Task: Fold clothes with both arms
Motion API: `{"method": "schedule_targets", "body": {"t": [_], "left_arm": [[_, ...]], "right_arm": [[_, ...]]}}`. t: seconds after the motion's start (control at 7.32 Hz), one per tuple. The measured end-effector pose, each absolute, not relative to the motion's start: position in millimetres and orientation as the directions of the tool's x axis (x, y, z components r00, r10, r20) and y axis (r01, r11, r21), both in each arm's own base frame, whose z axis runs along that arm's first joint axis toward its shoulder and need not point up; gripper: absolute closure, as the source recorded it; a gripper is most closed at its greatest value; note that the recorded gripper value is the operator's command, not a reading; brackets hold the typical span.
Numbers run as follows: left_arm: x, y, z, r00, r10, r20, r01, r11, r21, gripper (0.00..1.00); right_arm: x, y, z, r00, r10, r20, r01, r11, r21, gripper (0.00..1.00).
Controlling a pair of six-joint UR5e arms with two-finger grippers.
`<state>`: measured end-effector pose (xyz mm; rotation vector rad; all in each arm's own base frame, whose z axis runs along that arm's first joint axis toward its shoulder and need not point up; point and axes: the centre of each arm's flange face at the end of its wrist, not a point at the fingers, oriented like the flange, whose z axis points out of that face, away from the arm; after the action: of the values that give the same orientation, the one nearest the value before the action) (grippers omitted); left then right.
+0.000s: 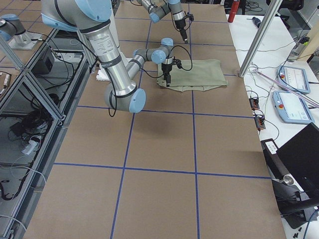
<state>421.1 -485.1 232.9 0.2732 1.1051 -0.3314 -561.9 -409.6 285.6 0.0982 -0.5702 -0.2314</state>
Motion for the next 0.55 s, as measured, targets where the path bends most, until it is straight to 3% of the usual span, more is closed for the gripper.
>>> {"method": "schedule_targets", "body": {"t": [0.55], "left_arm": [[425.1,-483.1,234.4,0.408,-0.126,-0.904,0.389,0.92,0.047,0.0]], "right_arm": [[-558.7,-410.4,296.7,0.838,-0.248,0.486,0.214,0.969,0.124,0.0]]}}
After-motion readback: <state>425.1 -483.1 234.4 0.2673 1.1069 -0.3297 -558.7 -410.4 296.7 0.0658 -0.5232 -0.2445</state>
